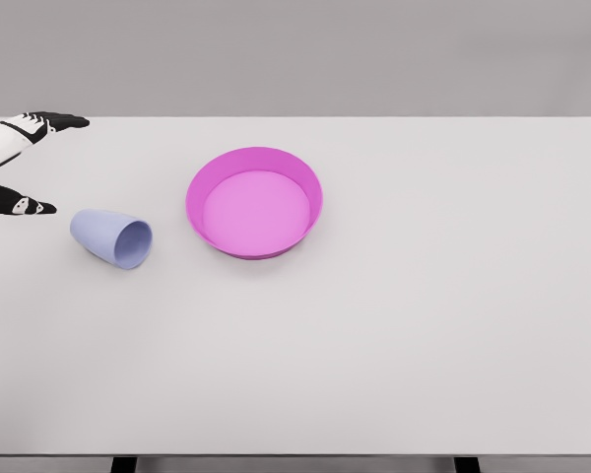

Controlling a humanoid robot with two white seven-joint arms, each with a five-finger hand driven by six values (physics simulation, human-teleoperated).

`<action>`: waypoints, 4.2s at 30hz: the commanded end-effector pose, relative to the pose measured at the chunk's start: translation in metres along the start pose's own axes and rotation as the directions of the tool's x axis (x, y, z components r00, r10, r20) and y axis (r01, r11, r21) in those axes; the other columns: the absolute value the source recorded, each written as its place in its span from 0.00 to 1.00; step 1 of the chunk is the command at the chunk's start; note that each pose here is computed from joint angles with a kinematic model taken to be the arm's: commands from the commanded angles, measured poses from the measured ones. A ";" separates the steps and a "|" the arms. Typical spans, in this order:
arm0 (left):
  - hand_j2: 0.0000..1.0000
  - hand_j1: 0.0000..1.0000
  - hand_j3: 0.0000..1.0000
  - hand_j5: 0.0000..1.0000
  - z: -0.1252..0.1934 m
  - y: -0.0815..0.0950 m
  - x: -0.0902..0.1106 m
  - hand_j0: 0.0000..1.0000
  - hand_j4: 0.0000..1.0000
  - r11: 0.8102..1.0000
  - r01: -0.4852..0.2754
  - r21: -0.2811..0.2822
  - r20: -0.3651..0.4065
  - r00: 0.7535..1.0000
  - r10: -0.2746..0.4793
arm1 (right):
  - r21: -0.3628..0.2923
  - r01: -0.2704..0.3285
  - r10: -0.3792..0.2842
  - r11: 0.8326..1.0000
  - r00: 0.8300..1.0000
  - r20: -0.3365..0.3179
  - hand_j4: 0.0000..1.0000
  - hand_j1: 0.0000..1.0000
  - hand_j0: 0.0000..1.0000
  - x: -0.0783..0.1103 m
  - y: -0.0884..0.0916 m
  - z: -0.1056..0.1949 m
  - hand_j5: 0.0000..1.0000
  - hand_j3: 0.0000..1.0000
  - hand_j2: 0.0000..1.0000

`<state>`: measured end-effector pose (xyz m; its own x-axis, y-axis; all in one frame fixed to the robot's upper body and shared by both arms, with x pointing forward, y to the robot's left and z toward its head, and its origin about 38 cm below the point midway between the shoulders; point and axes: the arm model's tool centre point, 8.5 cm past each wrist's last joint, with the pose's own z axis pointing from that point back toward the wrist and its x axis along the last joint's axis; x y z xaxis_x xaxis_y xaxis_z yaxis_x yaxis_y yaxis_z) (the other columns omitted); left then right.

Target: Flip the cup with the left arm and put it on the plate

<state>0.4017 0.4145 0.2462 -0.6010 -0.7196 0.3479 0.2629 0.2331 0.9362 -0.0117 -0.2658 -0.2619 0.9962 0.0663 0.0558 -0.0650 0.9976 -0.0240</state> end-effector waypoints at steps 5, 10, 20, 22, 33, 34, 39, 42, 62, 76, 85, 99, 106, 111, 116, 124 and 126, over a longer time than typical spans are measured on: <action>1.00 1.00 1.00 1.00 0.003 0.005 -0.012 1.00 1.00 0.997 0.065 -0.052 -0.059 0.996 -0.068 | 0.000 0.002 -0.002 1.000 1.000 0.000 1.00 1.00 1.00 0.000 0.000 0.000 1.00 1.00 1.00; 1.00 1.00 1.00 1.00 0.003 0.004 -0.012 1.00 1.00 0.997 0.064 -0.053 -0.059 0.996 -0.067 | 0.000 0.002 -0.002 1.000 1.000 0.000 1.00 1.00 1.00 0.000 0.000 0.000 1.00 1.00 1.00; 1.00 1.00 1.00 1.00 0.003 0.005 -0.012 1.00 1.00 0.997 0.064 -0.051 -0.060 0.996 -0.067 | 0.000 0.000 0.000 1.000 1.000 0.000 1.00 1.00 1.00 0.000 0.000 0.000 1.00 1.00 1.00; 1.00 1.00 1.00 1.00 0.003 0.005 -0.012 1.00 1.00 0.997 0.065 -0.051 -0.059 0.996 -0.068 | 0.000 0.000 0.000 1.000 1.000 0.000 1.00 1.00 1.00 0.000 0.000 0.000 1.00 1.00 1.00; 1.00 1.00 1.00 1.00 0.003 0.003 -0.012 1.00 1.00 0.996 0.063 -0.057 -0.060 0.996 -0.067 | 0.000 0.000 0.000 1.000 1.000 0.000 1.00 1.00 1.00 0.000 0.000 0.000 1.00 1.00 1.00; 1.00 1.00 1.00 1.00 0.003 0.002 -0.012 1.00 1.00 0.996 0.063 -0.061 -0.059 0.996 -0.066 | 0.000 0.002 -0.002 1.000 1.000 0.000 1.00 1.00 1.00 0.000 0.000 0.000 1.00 1.00 1.00; 1.00 1.00 1.00 1.00 0.002 0.000 -0.012 1.00 1.00 0.996 0.061 -0.066 -0.058 0.996 -0.065 | 0.000 0.000 0.000 1.000 1.000 0.000 1.00 1.00 1.00 0.000 0.000 0.000 1.00 1.00 1.00; 1.00 1.00 1.00 1.00 0.002 0.001 -0.012 1.00 1.00 0.996 0.063 -0.066 -0.057 0.996 -0.067 | 0.000 0.000 0.000 1.000 1.000 0.000 1.00 1.00 1.00 0.000 0.000 0.000 1.00 1.00 1.00; 1.00 1.00 1.00 1.00 0.004 0.003 -0.016 1.00 1.00 0.998 0.051 -0.047 -0.068 0.996 -0.054 | 0.000 0.000 0.000 1.000 1.000 0.000 1.00 1.00 1.00 0.000 0.000 0.000 1.00 1.00 1.00; 1.00 1.00 1.00 1.00 -0.012 -0.033 -0.019 1.00 1.00 0.962 0.170 -0.212 -0.101 0.976 -0.194 | 0.000 0.000 0.000 1.000 1.000 0.000 1.00 1.00 1.00 0.000 0.000 0.000 1.00 1.00 1.00; 1.00 1.00 1.00 1.00 -0.032 -0.057 -0.008 1.00 1.00 0.966 0.139 -0.218 -0.050 0.987 -0.154 | 0.000 0.002 -0.002 1.000 1.000 0.000 1.00 1.00 1.00 0.000 0.000 0.000 1.00 1.00 1.00; 1.00 1.00 1.00 1.00 -0.038 -0.080 -0.004 1.00 1.00 0.954 0.120 -0.274 -0.026 0.991 -0.132 | 0.000 0.000 0.000 1.000 1.000 0.000 1.00 1.00 1.00 0.000 0.000 0.000 1.00 1.00 1.00; 1.00 1.00 1.00 1.00 -0.038 -0.083 -0.002 1.00 1.00 0.949 0.125 -0.289 -0.018 0.991 -0.136 | 0.000 0.002 -0.002 1.000 1.000 0.000 1.00 1.00 1.00 0.000 0.000 0.000 1.00 1.00 1.00; 1.00 1.00 1.00 1.00 -0.041 -0.088 0.001 1.00 1.00 0.945 0.125 -0.302 -0.003 0.991 -0.132 | 0.000 0.000 0.000 1.000 1.000 0.000 1.00 1.00 1.00 0.000 0.000 0.000 1.00 1.00 1.00; 1.00 1.00 1.00 1.00 -0.041 -0.089 0.001 1.00 1.00 0.943 0.124 -0.308 -0.003 0.991 -0.131 | 0.000 0.002 -0.002 1.000 1.000 0.000 1.00 1.00 1.00 0.000 0.000 0.000 1.00 1.00 1.00; 1.00 1.00 1.00 1.00 -0.040 -0.094 -0.001 1.00 1.00 0.941 0.117 -0.319 -0.008 0.992 -0.126 | 0.000 0.002 -0.002 1.000 1.000 0.000 1.00 1.00 1.00 0.000 0.000 0.000 1.00 1.00 1.00; 1.00 1.00 1.00 1.00 -0.040 -0.094 -0.001 1.00 1.00 0.940 0.117 -0.320 -0.008 0.992 -0.126 | 0.000 0.000 0.000 1.000 1.000 0.000 1.00 1.00 1.00 0.000 0.000 0.000 1.00 1.00 1.00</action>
<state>0.4073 0.3666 0.1558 -0.6264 -0.7473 0.2218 0.4171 -0.0809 0.9052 -0.0117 -0.2658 -0.2619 0.9963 0.0656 0.0558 -0.0643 0.9976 -0.0241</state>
